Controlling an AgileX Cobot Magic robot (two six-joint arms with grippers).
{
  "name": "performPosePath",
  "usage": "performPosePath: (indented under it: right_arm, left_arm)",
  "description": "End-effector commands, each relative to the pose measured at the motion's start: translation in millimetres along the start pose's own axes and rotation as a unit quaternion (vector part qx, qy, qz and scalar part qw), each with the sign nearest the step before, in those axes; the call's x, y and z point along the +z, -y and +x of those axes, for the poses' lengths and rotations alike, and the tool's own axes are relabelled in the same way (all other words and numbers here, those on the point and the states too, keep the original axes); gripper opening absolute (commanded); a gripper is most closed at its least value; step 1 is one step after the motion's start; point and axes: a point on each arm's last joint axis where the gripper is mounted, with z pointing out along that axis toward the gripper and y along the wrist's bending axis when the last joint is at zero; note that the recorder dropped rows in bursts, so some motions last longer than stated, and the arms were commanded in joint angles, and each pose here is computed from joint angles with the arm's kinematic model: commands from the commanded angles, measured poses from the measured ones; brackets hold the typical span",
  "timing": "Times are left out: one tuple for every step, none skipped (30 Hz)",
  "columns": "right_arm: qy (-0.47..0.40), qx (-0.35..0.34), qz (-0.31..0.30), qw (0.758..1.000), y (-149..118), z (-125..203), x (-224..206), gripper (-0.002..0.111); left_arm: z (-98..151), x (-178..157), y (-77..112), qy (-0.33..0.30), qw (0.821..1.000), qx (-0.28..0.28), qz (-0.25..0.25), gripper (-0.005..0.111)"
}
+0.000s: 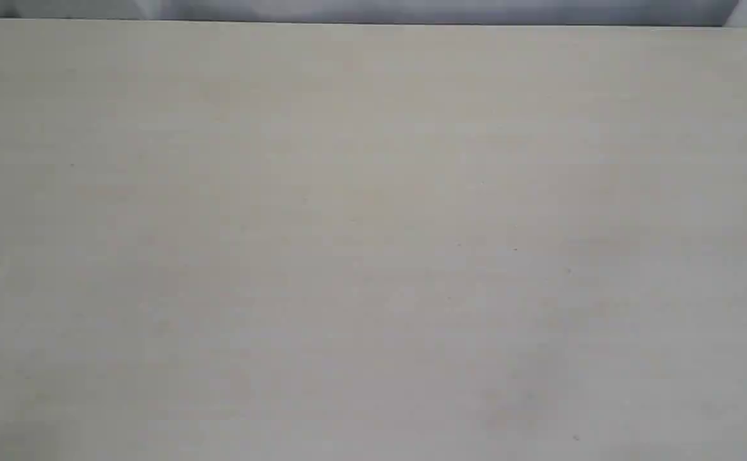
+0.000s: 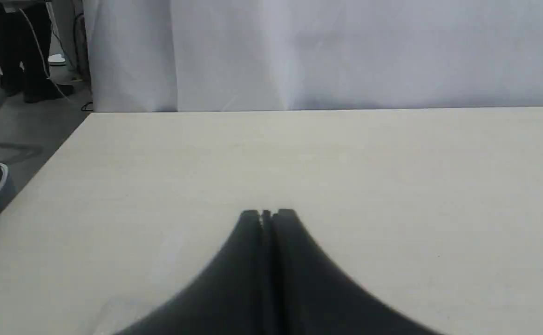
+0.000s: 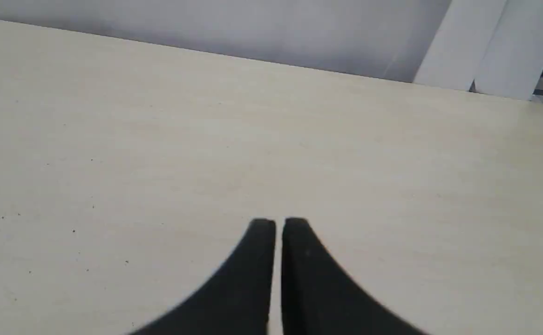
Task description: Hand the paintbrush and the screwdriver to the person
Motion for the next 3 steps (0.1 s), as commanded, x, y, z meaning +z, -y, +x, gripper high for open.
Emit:
performPosePath:
  right_arm:
    - [0.001, 0.001, 0.002, 1.0, 0.1, 0.8, -0.1, 0.004]
    - [0.001, 0.001, 0.002, 1.0, 0.1, 0.8, -0.1, 0.004]
    - [0.001, 0.001, 0.002, 1.0, 0.1, 0.8, -0.1, 0.004]
  left_arm:
    - [-0.3, 0.0, 0.6, 0.005, 1.0, -0.002, 0.005, 0.0]
    - [-0.3, 0.0, 0.6, 0.005, 1.0, -0.002, 0.005, 0.0]
    - [-0.3, 0.0, 0.6, 0.005, 1.0, -0.002, 0.005, 0.0]
